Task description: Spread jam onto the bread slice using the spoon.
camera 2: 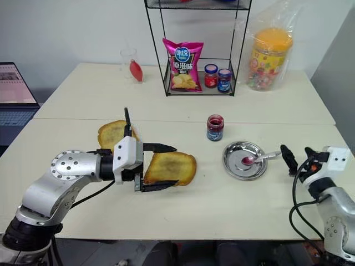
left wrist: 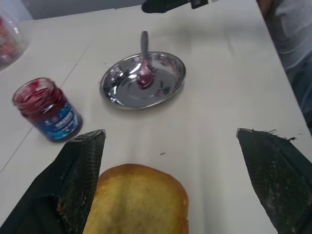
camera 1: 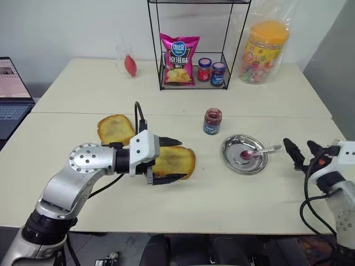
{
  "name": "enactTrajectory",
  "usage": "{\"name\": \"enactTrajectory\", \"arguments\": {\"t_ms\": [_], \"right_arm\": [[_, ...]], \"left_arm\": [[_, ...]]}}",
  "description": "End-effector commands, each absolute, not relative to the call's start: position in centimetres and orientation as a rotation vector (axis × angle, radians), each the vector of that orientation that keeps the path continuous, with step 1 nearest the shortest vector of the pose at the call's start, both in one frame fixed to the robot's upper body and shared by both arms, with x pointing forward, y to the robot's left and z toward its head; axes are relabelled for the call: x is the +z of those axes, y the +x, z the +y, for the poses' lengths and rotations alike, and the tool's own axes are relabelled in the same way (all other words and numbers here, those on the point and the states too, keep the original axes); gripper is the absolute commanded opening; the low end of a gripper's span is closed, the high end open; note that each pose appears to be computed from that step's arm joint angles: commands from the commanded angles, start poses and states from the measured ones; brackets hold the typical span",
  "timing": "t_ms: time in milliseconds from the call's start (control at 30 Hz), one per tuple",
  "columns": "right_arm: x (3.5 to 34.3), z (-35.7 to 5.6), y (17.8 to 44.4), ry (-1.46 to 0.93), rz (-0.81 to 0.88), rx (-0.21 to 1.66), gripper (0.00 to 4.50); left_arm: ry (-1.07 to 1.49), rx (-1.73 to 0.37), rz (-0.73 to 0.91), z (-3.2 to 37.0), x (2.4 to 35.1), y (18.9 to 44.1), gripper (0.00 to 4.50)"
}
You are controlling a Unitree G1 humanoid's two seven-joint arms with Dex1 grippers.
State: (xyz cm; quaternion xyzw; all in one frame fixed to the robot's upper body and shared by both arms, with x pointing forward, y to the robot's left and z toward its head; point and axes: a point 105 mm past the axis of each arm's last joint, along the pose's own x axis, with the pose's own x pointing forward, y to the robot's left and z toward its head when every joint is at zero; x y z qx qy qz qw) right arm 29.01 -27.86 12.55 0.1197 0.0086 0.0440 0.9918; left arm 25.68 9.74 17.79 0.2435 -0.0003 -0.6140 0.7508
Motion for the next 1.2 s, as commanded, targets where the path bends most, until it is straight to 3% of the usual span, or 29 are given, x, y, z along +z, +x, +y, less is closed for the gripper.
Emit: {"name": "enactTrajectory", "arguments": {"t_ms": [33, 500, 667, 1167, 1200], "right_arm": [[11.6, -27.3, 30.2, 0.381, 0.017, 0.08, 4.5], [10.2, -25.5, 31.6, 0.584, 0.031, 0.156, 4.5], [10.3, -25.2, 31.9, 0.619, 0.028, 0.173, 3.55], [10.4, -24.8, 32.4, 0.691, 0.026, 0.218, 0.07], [10.5, -24.7, 32.4, 0.694, 0.025, 0.223, 0.02]], "left_arm": [[0.553, -1.399, -0.007, 9.0, 17.8, 24.8, 4.49], [0.551, -1.423, 0.012, 8.6, 17.2, 24.5, 4.49], [0.551, -1.419, 0.015, 8.8, 17.1, 24.8, 4.5], [0.56, -1.389, 0.032, 9.7, 16.4, 25.2, 4.5], [0.56, -1.384, 0.032, 9.8, 16.4, 25.3, 4.5]]}}
